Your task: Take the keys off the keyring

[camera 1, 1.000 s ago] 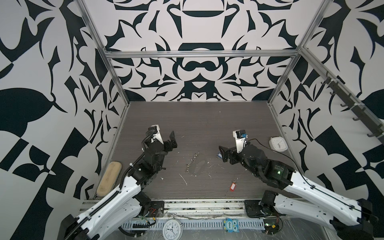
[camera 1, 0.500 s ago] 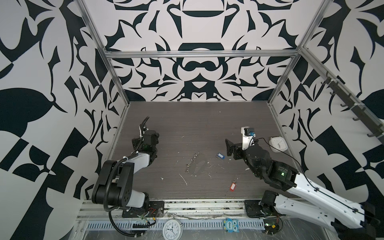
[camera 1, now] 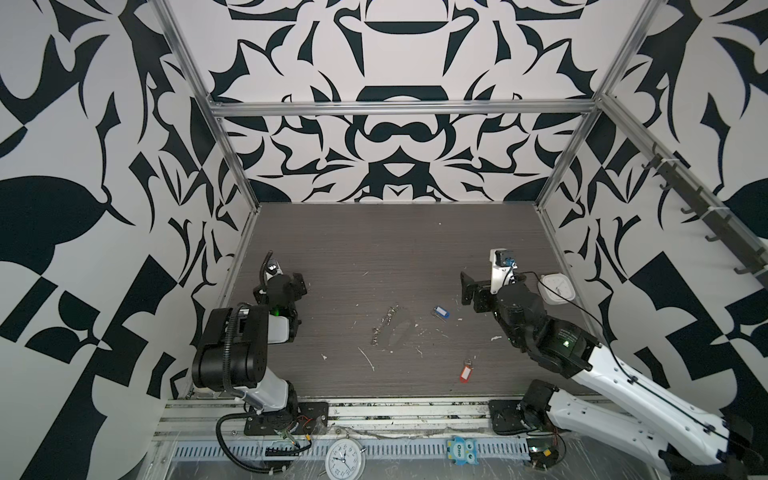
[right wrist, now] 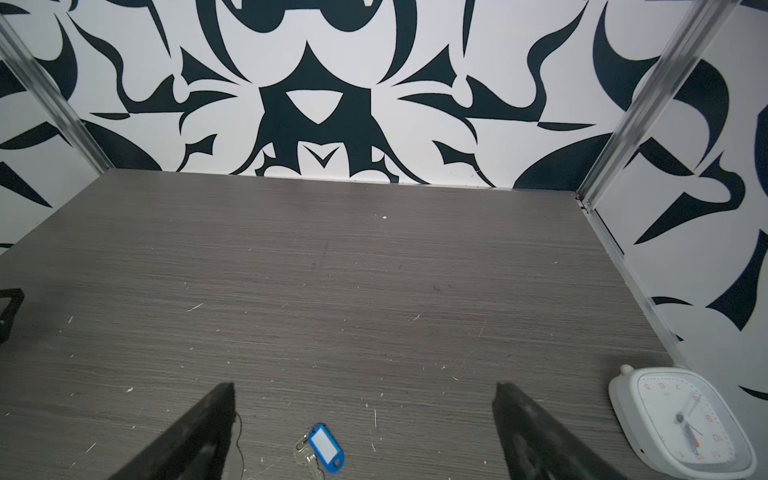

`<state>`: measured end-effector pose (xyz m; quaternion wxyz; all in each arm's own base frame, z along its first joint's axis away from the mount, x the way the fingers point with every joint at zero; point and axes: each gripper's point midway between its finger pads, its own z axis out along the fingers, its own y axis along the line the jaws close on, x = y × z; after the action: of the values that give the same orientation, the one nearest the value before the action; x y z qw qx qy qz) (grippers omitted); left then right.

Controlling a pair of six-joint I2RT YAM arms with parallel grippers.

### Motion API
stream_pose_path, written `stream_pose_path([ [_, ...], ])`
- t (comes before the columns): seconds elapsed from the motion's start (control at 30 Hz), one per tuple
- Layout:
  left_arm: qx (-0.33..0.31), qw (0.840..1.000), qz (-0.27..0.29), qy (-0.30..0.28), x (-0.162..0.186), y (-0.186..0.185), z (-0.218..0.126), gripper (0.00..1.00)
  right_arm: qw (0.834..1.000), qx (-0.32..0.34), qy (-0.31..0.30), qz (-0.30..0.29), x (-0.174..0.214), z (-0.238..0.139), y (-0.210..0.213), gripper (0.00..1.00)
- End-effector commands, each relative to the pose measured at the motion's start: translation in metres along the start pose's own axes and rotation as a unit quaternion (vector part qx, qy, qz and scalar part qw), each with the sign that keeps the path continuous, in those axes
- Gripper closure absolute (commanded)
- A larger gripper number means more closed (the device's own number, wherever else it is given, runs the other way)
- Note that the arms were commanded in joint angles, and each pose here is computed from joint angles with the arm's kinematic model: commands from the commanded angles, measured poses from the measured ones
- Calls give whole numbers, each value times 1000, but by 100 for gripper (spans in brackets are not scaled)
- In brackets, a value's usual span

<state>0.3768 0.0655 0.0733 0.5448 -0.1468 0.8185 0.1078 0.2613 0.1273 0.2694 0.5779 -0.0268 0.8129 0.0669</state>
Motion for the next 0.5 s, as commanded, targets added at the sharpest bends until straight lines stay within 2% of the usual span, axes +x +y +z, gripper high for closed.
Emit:
stream_pose_path([
  [0.0, 26, 998, -22, -53, -23, -8, -3, 1, 999, -1, -32, -4, -7, 6, -4, 1],
  [0.07, 27, 999, -25, -37, -20, -10, -2, 0, 998, 30, -48, -2, -6, 14, -16, 1],
  [0.2, 26, 998, -26, -49, -23, -9, -3, 0, 995, 77, -66, 19, -7, 29, -44, 1],
  [0.37, 26, 998, -28, -47, -23, -8, -3, 1, 979, 169, -112, -12, -16, 51, -93, 0],
  [0.47, 26, 998, -27, -45, -22, -9, -3, 0, 975, 198, -100, -26, -5, 71, -130, 1],
])
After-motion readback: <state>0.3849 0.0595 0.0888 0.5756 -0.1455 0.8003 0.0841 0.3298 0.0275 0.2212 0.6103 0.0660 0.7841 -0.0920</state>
